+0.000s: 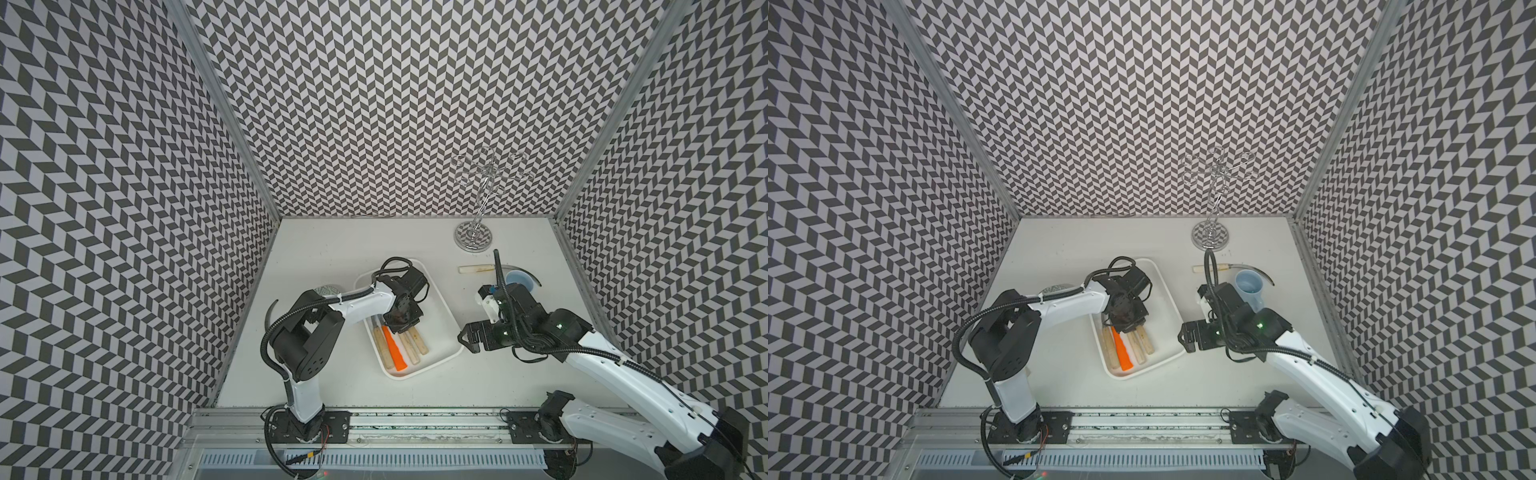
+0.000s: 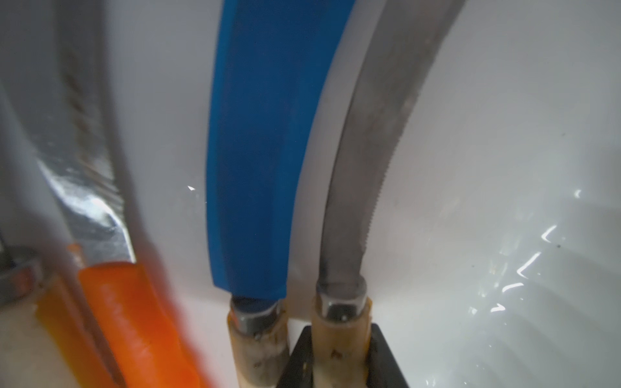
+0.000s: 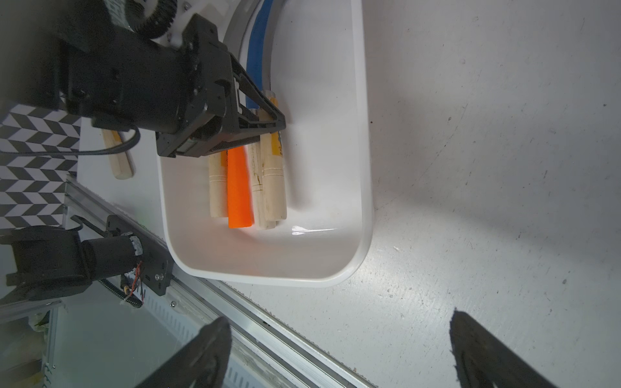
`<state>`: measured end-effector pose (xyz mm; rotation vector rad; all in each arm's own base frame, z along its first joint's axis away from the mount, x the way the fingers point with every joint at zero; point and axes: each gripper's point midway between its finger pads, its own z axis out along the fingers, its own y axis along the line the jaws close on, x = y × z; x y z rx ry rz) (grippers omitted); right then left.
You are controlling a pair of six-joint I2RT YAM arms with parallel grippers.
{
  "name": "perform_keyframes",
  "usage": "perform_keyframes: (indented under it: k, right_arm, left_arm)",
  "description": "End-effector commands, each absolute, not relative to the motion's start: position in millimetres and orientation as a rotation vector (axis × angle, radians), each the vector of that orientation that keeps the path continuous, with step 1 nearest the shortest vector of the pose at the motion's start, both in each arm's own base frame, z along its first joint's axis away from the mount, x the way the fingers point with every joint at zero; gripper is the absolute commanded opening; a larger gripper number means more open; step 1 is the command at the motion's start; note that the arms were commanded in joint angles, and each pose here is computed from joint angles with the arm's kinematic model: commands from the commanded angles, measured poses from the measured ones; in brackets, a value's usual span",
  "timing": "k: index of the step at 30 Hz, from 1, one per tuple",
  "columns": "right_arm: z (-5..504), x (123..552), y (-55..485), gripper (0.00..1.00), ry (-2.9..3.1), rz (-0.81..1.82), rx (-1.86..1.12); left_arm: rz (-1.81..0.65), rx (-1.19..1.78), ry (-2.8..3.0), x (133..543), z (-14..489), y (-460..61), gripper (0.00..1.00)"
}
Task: Put small sickles into storage boxes
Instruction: Place the sickle in the storage box.
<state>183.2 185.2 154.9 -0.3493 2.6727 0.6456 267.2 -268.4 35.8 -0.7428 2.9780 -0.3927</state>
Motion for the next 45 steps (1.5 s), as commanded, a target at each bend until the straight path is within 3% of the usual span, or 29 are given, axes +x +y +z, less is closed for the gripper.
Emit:
perform_keyframes:
  k: [1,21,45]
  right_arm:
    - [161,187,186,1.0,2.629,0.66,-0.351]
    - [162,187,187,1.0,2.617,0.673,-0.352]
    - [162,187,186,1.0,2.619,0.669,-0.349]
  left_arm:
    - [-0.4,-0.737,2.96,275,42,-270,0.04]
    - [-0.289,-0.764,3.002,260,30,-251,0.05]
    - [-0.273,-0.695,3.043,260,21,-256,0.16]
